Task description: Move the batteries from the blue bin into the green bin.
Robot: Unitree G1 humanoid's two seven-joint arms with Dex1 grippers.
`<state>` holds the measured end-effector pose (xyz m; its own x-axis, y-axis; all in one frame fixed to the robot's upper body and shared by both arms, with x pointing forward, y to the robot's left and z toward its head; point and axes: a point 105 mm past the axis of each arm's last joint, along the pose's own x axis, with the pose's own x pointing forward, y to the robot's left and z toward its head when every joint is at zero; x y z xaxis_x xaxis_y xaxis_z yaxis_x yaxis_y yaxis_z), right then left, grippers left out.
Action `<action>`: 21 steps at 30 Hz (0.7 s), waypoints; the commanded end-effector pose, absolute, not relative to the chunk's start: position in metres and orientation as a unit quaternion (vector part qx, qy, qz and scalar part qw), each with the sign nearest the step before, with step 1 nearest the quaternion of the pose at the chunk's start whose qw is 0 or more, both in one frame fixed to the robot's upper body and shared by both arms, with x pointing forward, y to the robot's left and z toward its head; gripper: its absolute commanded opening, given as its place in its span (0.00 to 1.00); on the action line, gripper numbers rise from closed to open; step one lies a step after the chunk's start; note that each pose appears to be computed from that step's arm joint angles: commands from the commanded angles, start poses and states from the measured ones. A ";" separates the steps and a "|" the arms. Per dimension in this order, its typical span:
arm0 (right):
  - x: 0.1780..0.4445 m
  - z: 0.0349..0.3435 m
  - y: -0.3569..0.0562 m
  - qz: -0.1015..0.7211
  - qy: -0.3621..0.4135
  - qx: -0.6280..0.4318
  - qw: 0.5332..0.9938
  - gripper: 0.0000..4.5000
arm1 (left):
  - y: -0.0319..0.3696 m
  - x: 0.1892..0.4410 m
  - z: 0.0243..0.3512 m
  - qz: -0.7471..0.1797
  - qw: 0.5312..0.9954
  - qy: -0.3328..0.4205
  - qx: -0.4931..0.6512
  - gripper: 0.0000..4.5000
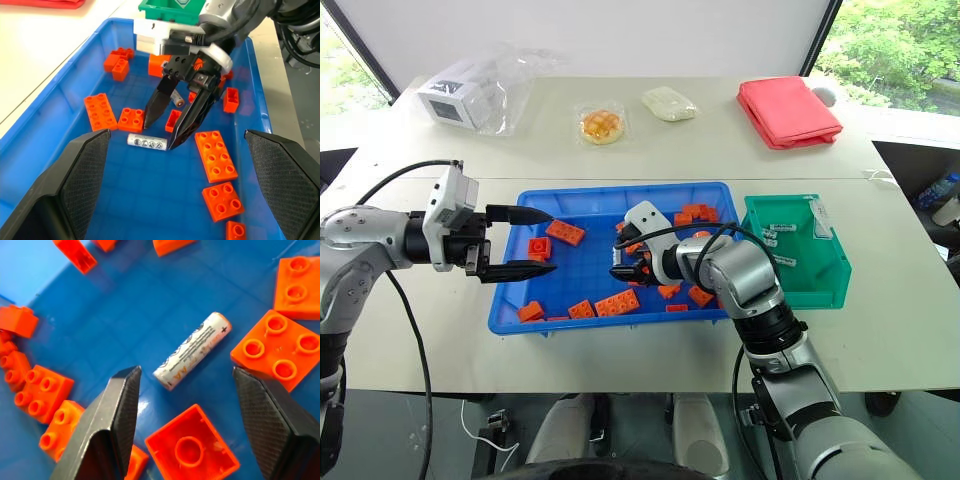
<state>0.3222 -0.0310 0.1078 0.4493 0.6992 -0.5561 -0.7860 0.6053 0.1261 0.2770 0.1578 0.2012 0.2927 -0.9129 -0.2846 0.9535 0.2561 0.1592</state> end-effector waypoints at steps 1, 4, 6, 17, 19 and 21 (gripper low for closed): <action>0.325 0.104 -0.021 0.441 0.290 -0.080 0.845 0.66 | 0.161 0.276 0.215 -0.584 0.793 0.045 0.169 1.00; 0.332 0.102 -0.015 0.438 0.284 -0.089 0.848 0.66 | 0.160 0.277 0.215 -0.584 0.792 0.044 0.170 1.00; 0.334 0.099 -0.012 0.440 0.281 -0.101 0.847 0.66 | 0.159 0.278 0.216 -0.585 0.792 0.043 0.170 1.00; 0.330 0.140 -0.030 0.458 0.227 -0.078 0.856 0.01 | 0.156 0.283 0.213 -0.592 0.789 0.035 0.164 1.00; 0.328 0.166 -0.044 0.462 0.199 -0.060 0.862 0.01 | 0.153 0.284 0.213 -0.594 0.787 0.032 0.162 1.00; 0.331 0.201 -0.089 0.426 0.176 -0.050 0.886 0.01 | 0.150 0.285 0.210 -0.600 0.784 0.031 0.158 1.00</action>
